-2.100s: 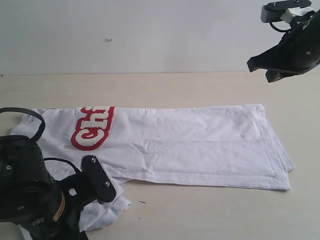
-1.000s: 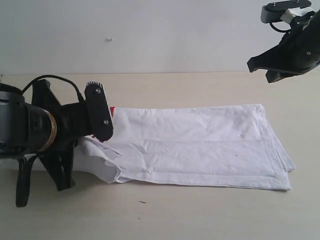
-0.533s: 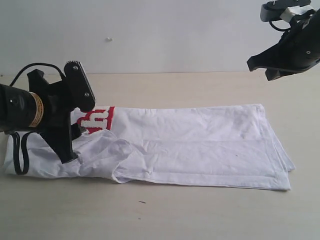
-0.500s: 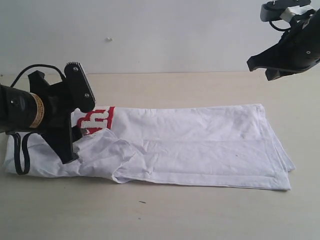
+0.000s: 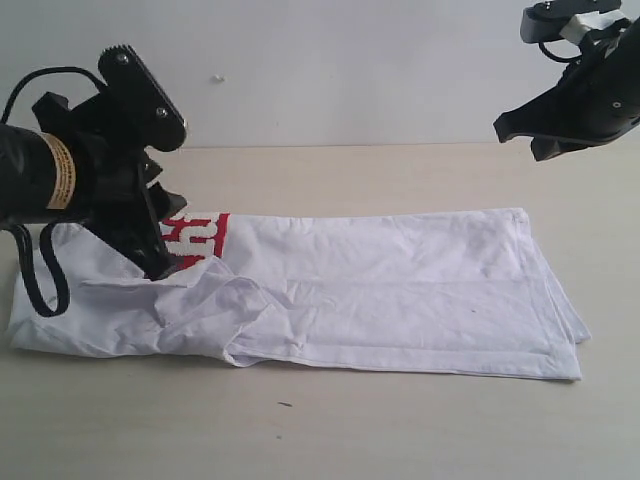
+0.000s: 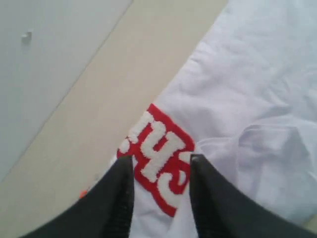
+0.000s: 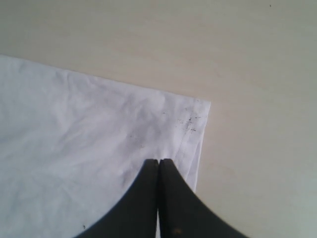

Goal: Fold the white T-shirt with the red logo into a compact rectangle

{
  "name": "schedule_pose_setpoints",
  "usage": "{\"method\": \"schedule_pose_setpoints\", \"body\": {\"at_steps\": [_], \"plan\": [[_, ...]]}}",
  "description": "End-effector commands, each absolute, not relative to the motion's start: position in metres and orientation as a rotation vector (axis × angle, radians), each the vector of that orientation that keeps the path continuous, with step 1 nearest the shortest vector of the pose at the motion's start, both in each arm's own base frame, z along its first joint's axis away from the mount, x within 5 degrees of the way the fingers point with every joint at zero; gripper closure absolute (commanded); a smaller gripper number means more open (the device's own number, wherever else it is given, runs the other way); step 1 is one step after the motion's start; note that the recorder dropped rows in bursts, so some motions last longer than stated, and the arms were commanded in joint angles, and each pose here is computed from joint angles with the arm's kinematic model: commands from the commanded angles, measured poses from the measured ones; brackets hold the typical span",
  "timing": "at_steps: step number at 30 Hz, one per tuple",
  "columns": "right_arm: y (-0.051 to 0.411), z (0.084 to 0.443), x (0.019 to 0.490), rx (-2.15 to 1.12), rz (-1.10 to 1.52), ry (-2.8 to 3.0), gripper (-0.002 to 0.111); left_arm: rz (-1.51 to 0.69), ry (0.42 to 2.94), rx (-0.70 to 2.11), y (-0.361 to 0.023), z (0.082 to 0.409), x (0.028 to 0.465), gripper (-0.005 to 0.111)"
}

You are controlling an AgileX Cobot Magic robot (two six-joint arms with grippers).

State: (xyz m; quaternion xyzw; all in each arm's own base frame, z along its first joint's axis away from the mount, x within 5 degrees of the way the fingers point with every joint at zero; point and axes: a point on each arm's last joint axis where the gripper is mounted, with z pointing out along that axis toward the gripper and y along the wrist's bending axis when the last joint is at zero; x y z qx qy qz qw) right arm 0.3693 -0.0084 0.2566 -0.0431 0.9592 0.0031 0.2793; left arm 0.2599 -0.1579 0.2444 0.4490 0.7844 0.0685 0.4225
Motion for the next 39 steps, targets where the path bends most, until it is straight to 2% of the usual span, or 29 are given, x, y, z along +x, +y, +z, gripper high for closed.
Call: {"method": "schedule_pose_setpoints", "body": {"at_steps": [1,3,5,11,17,26,33,39], "plan": [[-0.008,0.259,0.368,-0.127,0.003,2.561,0.108,0.251,2.020,1.414,-0.174,0.217,0.232,0.092],[-0.008,0.259,0.368,-0.127,0.003,2.561,0.108,0.354,1.983,1.686,-0.171,0.189,0.220,0.106],[-0.008,0.259,0.368,-0.127,0.003,2.561,0.108,0.386,1.934,1.845,-0.169,0.170,0.215,0.107],[-0.008,0.259,0.367,-0.127,0.003,2.563,0.108,0.371,1.904,1.882,-0.174,0.146,0.230,0.107],[-0.008,0.259,0.368,-0.127,0.003,2.559,0.108,0.427,2.081,1.625,-0.150,0.139,0.286,0.107],[-0.008,0.260,0.370,-0.125,-0.001,2.539,0.108,0.254,2.049,1.340,-0.136,0.153,0.331,0.107],[-0.008,0.260,0.370,-0.125,-0.001,2.539,0.108,0.252,2.178,1.106,-0.107,0.153,0.350,0.107],[-0.008,0.260,0.370,-0.125,-0.001,2.539,0.108,0.228,2.192,0.960,-0.109,0.177,0.347,0.107]]}}
